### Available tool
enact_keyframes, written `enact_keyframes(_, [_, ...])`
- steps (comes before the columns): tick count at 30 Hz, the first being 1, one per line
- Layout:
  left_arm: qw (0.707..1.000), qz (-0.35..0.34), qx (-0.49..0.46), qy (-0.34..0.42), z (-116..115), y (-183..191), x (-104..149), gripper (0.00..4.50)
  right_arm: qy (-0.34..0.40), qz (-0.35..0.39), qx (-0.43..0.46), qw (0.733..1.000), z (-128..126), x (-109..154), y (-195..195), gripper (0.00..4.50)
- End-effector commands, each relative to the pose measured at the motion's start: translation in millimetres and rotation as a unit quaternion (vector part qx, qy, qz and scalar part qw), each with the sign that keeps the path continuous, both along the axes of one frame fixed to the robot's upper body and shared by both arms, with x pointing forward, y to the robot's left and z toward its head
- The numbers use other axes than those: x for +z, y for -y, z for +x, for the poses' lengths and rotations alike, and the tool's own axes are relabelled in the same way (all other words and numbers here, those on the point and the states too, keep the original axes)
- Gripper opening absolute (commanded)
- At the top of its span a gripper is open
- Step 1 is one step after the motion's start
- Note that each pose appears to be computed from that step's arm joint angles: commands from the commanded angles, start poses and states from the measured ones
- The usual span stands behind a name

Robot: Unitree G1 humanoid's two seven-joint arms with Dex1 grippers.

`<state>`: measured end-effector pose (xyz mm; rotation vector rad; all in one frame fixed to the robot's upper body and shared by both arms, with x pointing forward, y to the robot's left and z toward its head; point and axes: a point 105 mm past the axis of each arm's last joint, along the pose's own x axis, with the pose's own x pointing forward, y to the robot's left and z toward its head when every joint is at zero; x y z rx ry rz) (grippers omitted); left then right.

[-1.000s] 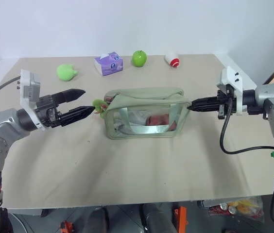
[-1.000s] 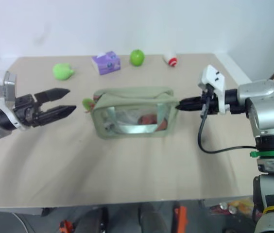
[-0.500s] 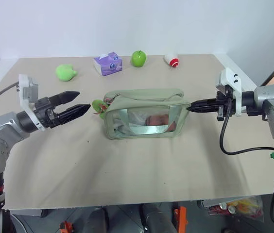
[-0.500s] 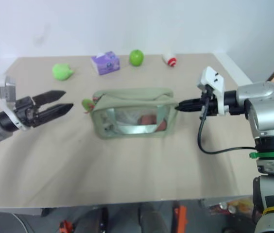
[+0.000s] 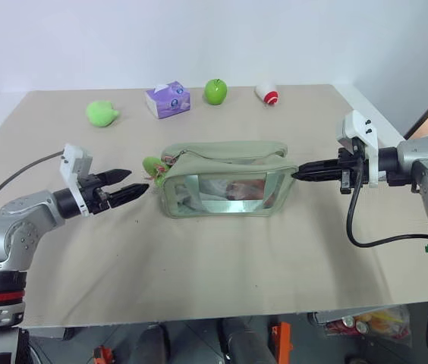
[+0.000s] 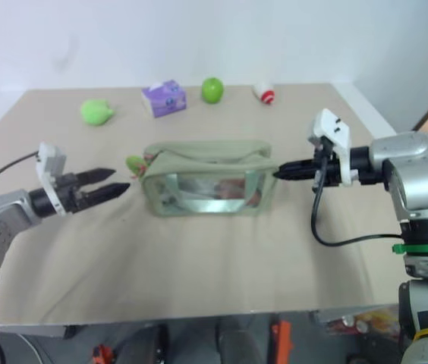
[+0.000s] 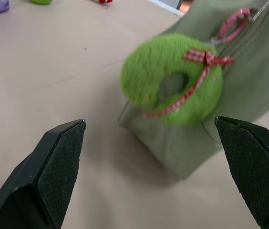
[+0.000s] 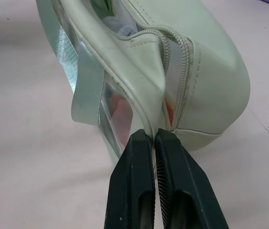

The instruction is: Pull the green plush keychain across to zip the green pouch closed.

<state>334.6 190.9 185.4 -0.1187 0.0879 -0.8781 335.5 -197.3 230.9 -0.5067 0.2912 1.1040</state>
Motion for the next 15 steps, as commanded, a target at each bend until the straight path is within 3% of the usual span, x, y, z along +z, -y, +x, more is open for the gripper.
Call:
enact_keyframes(1, [1.0, -0.001, 0.011, 0.021, 12.7, 5.7, 9.3, 4.5, 0.021, 0.007, 0.018, 1.0, -5.5, 10.5, -6.1, 0.03])
enact_keyframes(14, [0.999, -0.011, 0.03, 0.016, 37.1, 18.5, 3.9, 4.5, 0.02, 0.012, 0.01, 1.0, -8.8, 8.5, -3.7, 0.03])
enact_keyframes(15, [0.999, -0.013, 0.029, 0.015, 38.0, 20.0, 3.5, 4.25, 0.02, 0.013, 0.009, 1.0, -8.8, 8.5, -3.7, 0.0])
